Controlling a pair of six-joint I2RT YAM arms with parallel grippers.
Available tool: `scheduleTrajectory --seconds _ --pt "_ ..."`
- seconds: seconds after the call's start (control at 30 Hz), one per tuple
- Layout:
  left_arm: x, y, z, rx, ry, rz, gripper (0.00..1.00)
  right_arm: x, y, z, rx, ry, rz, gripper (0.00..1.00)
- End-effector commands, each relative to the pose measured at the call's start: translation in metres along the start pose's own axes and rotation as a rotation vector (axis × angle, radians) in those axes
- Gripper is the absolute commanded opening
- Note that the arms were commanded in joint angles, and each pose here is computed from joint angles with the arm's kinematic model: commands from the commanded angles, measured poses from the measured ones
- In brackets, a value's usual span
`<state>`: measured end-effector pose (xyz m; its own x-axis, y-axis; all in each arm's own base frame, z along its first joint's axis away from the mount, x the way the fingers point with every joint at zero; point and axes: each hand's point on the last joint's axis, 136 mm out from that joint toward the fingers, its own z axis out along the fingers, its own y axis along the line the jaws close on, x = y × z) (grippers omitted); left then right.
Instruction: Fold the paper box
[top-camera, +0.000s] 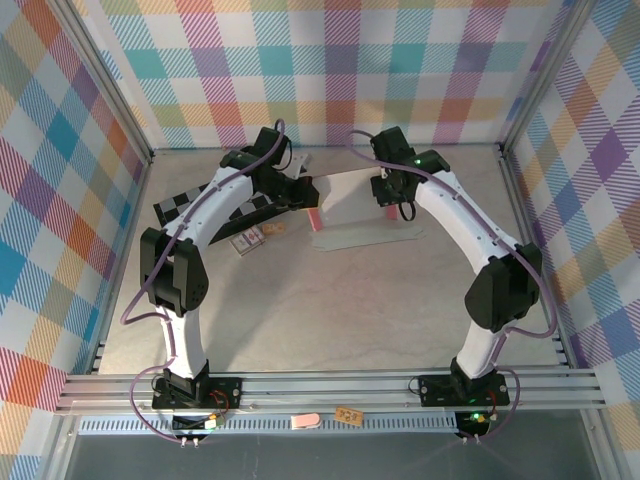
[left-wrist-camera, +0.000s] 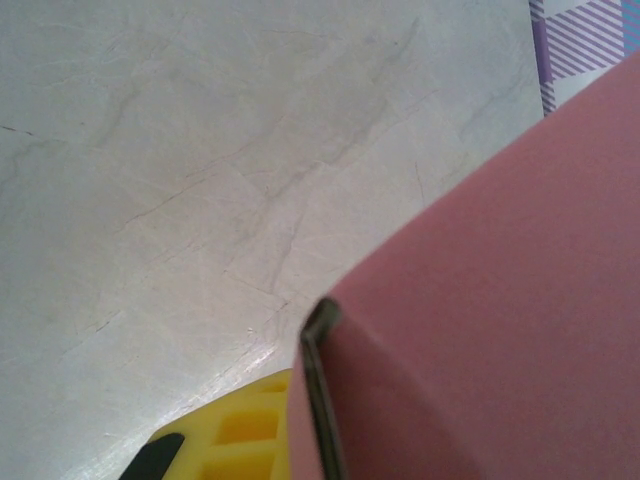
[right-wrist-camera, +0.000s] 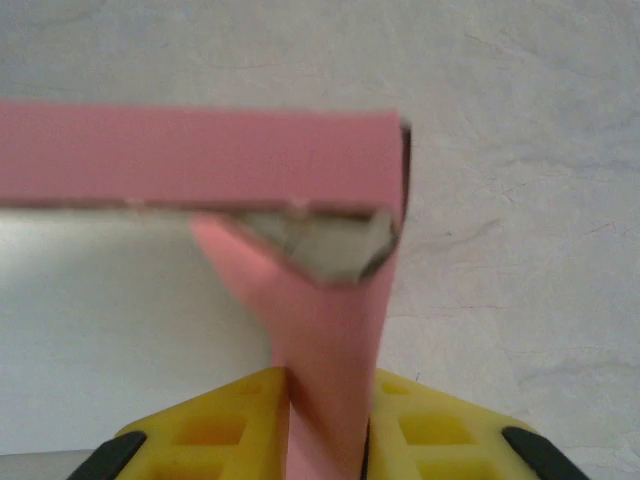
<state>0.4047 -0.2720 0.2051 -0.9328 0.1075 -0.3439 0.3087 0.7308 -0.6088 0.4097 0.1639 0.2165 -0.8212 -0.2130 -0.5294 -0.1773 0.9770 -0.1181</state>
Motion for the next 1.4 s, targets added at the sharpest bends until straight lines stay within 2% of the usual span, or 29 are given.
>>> scheduleTrajectory --seconds 0.0,0.1,0.23,0.43,0.47,0.67,0.97,1.1,1.17,1.37 --pt "-0.039 -0.055 -0.049 0.166 -0.191 0.105 0.00 0.033 0.005 0.006 -0.050 0.127 0.001 0.26" --pt "-0.038 -0.056 -0.049 0.168 -0.190 0.107 0.00 0.031 0.004 0.008 -0.061 0.129 0.010 0.31" --pt "-0.037 -0.057 -0.050 0.170 -0.187 0.110 0.00 0.026 0.002 0.007 -0.062 0.115 0.020 0.26" --pt "-0.035 -0.055 -0.048 0.163 -0.171 0.110 0.00 0.011 0.001 -0.002 -0.062 0.078 0.023 0.26" --pt "-0.034 -0.055 -0.048 0.162 -0.169 0.113 0.00 0.007 0.001 -0.004 -0.064 0.068 0.028 0.24" --pt "-0.030 -0.057 -0.045 0.157 -0.155 0.122 0.00 -0.004 -0.002 -0.010 -0.057 0.049 0.026 0.00" --pt "-0.030 -0.059 -0.042 0.160 -0.148 0.124 0.00 -0.003 -0.015 -0.012 0.020 0.046 0.034 0.00" --pt "-0.029 -0.058 -0.039 0.158 -0.139 0.123 0.00 -0.013 -0.012 -0.021 -0.012 0.026 0.034 0.30" --pt "-0.027 -0.057 -0.037 0.156 -0.132 0.122 0.00 -0.020 -0.010 -0.026 -0.026 0.014 0.037 0.34" --pt "-0.024 -0.056 -0.033 0.144 -0.112 0.131 0.00 -0.032 -0.007 -0.029 -0.070 0.012 0.060 0.38"
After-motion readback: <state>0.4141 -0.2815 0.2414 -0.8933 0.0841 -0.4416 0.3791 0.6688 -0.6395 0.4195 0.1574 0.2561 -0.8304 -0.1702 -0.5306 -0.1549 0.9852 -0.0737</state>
